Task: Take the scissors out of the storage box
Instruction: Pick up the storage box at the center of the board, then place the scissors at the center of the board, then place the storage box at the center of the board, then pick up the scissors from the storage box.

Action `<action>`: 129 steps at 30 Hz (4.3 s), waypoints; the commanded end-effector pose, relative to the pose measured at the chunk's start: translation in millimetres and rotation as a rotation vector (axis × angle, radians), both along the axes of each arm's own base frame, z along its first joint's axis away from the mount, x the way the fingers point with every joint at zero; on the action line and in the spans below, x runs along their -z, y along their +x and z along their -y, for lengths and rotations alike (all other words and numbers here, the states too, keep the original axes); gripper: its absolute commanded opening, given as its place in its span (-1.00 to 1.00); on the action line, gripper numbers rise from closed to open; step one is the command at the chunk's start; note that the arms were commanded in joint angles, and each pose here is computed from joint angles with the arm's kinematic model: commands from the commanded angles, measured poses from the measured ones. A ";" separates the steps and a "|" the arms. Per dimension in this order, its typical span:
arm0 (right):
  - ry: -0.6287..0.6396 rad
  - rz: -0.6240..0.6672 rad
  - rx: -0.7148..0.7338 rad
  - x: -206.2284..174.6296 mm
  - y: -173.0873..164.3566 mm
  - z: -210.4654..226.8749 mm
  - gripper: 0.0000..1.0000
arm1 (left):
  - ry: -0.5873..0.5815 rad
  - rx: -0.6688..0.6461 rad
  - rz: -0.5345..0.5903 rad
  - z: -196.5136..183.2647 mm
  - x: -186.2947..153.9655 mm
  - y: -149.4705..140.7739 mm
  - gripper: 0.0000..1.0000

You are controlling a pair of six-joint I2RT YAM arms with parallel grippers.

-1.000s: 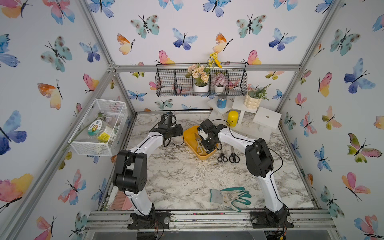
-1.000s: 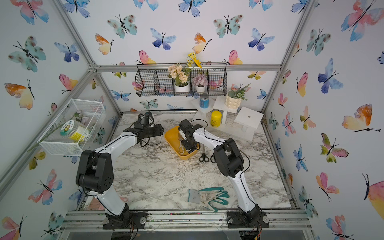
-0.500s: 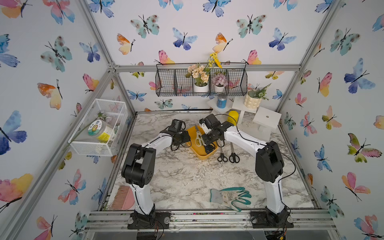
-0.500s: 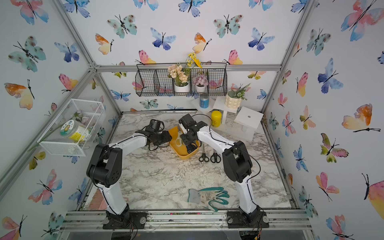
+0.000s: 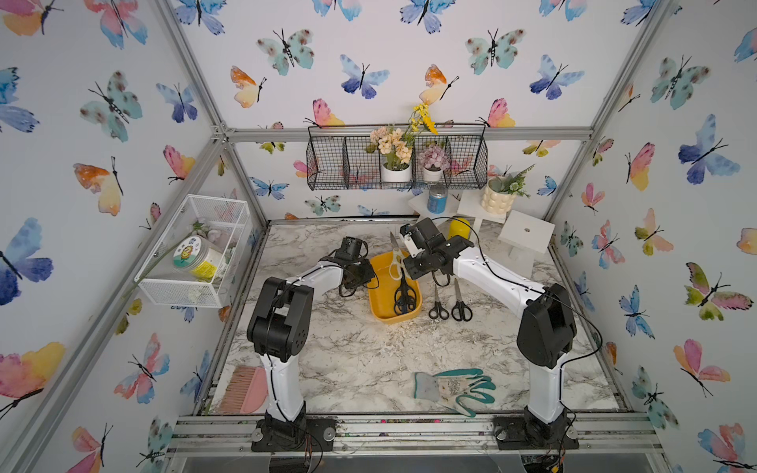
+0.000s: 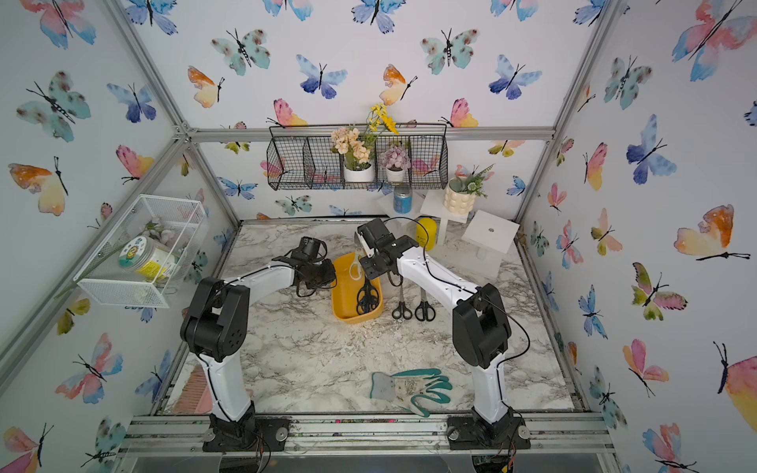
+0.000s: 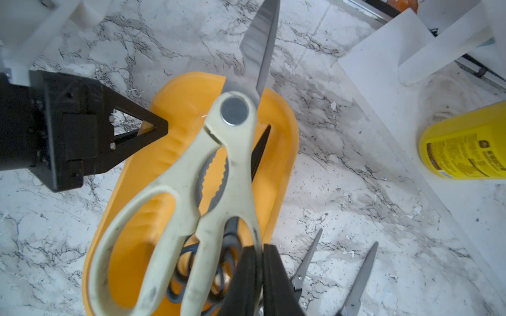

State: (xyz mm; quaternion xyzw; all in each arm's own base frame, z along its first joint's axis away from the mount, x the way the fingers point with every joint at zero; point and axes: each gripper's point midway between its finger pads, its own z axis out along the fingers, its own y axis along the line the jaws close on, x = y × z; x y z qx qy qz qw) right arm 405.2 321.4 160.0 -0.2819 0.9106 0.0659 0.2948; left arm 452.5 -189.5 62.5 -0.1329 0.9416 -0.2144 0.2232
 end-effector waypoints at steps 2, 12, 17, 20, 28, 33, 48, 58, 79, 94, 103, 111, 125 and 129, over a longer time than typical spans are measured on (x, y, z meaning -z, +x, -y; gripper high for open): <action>0.018 0.017 0.024 -8.6 -3.4 5.7 -0.81 | 0.052 -0.058 -0.043 -27.9 8.0 -2.3 -0.88; 0.065 0.002 0.047 -14.8 -15.4 10.5 -0.81 | 0.209 -0.091 0.007 -120.4 -18.3 7.4 -1.00; 0.055 -0.079 0.060 5.0 -28.1 14.2 -0.82 | 0.315 -0.039 0.000 -152.1 -17.8 -4.2 -1.00; 0.062 -0.164 0.085 34.3 -44.9 16.6 -0.83 | 0.347 -0.023 -0.003 -166.0 -15.1 -13.2 -1.00; 0.029 -0.238 0.174 88.8 -73.8 25.1 -0.83 | 0.311 0.001 0.041 -173.9 -29.5 -10.9 -1.00; 0.017 -0.245 0.211 103.8 -76.8 30.9 -0.84 | 0.282 -0.001 0.058 -169.0 -37.7 -4.8 -1.00; -0.079 -0.247 0.238 139.5 -74.2 42.4 -0.65 | 0.235 0.002 0.074 -161.8 -49.5 1.3 -1.00; -0.012 -0.139 0.229 73.1 -53.5 30.8 -0.36 | 0.259 0.018 0.071 -163.9 -42.6 21.6 -1.00; 0.026 -0.093 0.172 40.0 -46.5 19.8 -0.17 | 0.229 -0.027 0.141 -194.0 -70.1 51.7 -0.31; 0.059 -0.125 0.139 45.1 -52.4 12.3 -0.19 | 0.345 0.158 -0.015 -136.1 -33.4 -23.7 -0.47; 0.051 -0.131 0.123 45.2 -54.6 12.6 -0.19 | 0.347 0.166 -0.088 -137.0 -2.7 -25.5 -0.51; 0.039 -0.118 0.116 43.2 -52.4 13.2 -0.19 | 0.347 0.179 -0.141 -136.8 22.5 -28.6 -0.48; 0.025 -0.124 0.103 47.3 -50.2 10.4 -0.19 | 0.338 0.180 -0.091 -135.7 18.4 -8.2 -0.41; 0.028 -0.127 0.101 49.2 -49.0 8.1 -0.19 | 0.313 0.203 -0.119 -131.0 32.4 -4.1 -0.43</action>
